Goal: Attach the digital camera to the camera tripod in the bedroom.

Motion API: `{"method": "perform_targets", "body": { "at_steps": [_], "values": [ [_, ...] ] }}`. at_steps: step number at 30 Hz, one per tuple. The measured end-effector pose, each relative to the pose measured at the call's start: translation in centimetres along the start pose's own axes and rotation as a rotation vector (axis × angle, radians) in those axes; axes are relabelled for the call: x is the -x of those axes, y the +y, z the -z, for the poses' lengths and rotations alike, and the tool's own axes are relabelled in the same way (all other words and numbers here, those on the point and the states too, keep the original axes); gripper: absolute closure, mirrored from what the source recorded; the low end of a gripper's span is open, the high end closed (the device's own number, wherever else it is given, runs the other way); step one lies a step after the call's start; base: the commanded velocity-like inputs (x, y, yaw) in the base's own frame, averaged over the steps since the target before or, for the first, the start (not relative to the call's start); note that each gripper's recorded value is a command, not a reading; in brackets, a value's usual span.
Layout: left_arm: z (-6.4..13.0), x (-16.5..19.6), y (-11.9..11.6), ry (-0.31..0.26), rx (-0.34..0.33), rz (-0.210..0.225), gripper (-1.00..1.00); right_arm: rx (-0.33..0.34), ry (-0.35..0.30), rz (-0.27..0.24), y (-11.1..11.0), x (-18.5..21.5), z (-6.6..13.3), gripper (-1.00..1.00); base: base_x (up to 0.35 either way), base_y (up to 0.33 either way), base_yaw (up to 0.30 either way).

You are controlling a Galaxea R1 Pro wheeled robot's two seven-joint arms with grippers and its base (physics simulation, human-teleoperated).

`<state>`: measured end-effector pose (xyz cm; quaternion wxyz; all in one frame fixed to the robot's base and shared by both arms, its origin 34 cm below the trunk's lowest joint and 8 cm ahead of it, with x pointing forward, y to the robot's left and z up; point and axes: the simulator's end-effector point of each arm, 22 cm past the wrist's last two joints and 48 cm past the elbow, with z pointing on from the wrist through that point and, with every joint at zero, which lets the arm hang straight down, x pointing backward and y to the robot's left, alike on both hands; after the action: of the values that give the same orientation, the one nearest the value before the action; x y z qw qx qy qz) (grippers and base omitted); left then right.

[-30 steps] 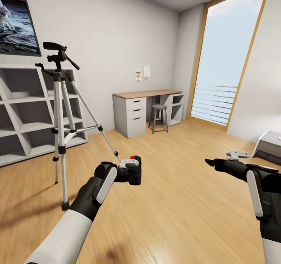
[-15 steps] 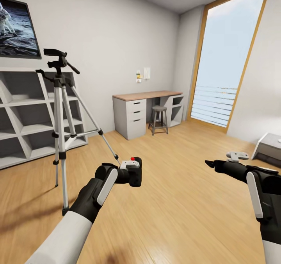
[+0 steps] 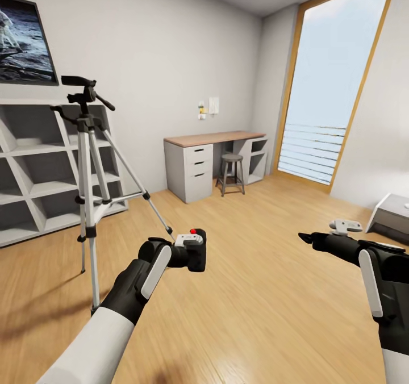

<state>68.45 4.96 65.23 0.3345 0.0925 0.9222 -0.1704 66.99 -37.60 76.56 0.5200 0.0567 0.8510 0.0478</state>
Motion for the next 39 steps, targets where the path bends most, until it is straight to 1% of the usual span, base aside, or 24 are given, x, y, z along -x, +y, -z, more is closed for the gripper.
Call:
{"method": "perform_targets", "body": {
  "at_steps": [18, 25, 33, 39],
  "values": [
    [1.3, 2.1, -0.1, 0.025, 0.009, 0.005, 1.00, -0.002, 0.022, 0.002, 0.6, 2.9, 0.2, -1.00, 0.000, 0.000, -0.027],
    [2.1, 2.8, -0.3, 0.030, 0.011, 0.006, 1.00, -0.016, 0.014, 0.008, 0.0, 4.9, 0.8, -1.00, 0.000, 0.000, -0.002],
    [3.0, 3.7, -0.2, 0.036, 0.028, 0.008, 1.00, -0.023, 0.013, 0.005, -0.1, 6.5, 1.4, -1.00, 0.000, 0.000, 0.000],
    [3.6, 3.9, 0.3, 0.049, 0.053, 0.011, 1.00, -0.026, 0.010, 0.001, -0.1, 7.8, 1.8, -1.00, 0.000, 0.000, 0.000]
  ]
}}
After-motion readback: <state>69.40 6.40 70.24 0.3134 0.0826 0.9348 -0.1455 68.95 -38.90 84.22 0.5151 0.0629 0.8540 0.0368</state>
